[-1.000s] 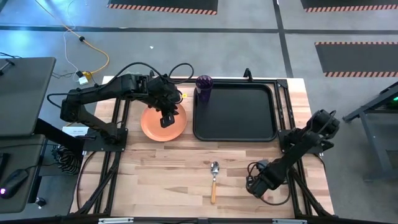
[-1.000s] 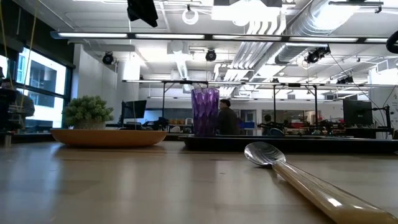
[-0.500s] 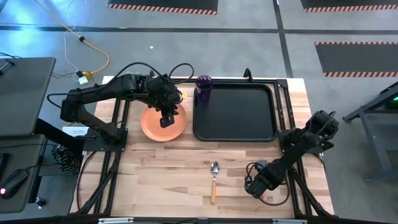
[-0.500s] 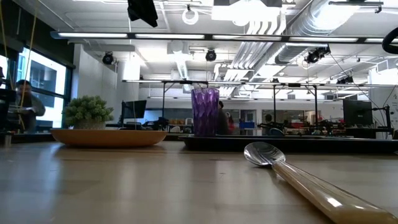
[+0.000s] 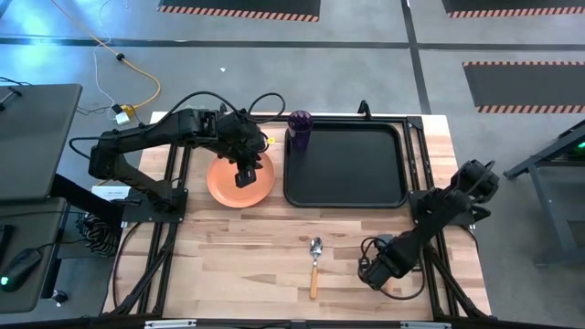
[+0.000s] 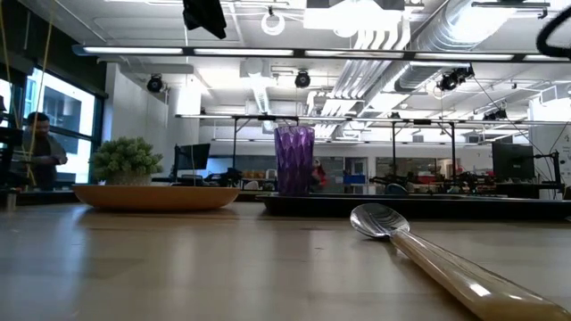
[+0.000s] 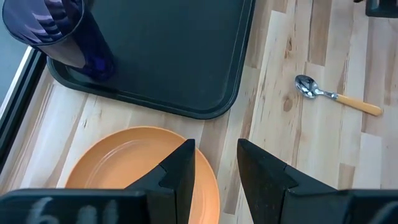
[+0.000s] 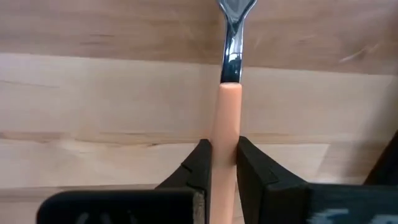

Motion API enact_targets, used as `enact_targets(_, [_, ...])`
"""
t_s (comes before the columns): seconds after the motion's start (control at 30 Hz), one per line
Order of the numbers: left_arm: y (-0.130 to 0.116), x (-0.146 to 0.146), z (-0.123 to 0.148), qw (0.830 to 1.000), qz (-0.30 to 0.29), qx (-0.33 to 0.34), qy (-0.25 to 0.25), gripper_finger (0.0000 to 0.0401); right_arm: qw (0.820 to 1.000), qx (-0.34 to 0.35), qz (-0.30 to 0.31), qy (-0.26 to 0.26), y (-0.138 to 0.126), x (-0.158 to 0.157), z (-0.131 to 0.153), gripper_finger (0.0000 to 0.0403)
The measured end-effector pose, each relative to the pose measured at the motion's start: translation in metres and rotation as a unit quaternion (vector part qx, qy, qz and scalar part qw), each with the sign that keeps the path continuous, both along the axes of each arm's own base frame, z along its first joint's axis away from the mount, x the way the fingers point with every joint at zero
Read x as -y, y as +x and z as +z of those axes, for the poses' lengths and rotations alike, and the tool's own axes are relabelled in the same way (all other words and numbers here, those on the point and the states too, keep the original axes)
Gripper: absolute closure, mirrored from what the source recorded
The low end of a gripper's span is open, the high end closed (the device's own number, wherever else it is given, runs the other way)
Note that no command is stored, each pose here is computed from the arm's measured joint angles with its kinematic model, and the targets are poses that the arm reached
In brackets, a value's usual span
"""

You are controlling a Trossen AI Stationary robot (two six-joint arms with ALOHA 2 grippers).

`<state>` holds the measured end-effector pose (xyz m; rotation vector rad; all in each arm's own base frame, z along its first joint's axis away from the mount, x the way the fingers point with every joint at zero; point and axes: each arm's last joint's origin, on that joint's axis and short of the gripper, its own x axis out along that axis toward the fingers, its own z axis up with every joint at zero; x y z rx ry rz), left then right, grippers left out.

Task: Pick and place plate/cup/fork/spoon on tray
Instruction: Put the orange fork to the left side of the black serving tray

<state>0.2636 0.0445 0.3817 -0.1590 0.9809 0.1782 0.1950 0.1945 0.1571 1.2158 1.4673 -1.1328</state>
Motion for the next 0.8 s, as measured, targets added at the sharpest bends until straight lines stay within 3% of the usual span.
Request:
enact_targets(0.4, [0.000, 0.000, 0.000, 1.000, 0.000, 0.000, 0.000, 0.0290, 0.996, 0.036, -0.016, -0.080, 0.029, 0.011, 0.058, 0.0375])
enact_targets(0.8, [0.000, 0.000, 0.000, 1.000, 0.000, 0.000, 0.000, 0.0290, 0.989, 0.033, -0.002, -0.147, 0.034, 0.065, 0.098, 0.0375])
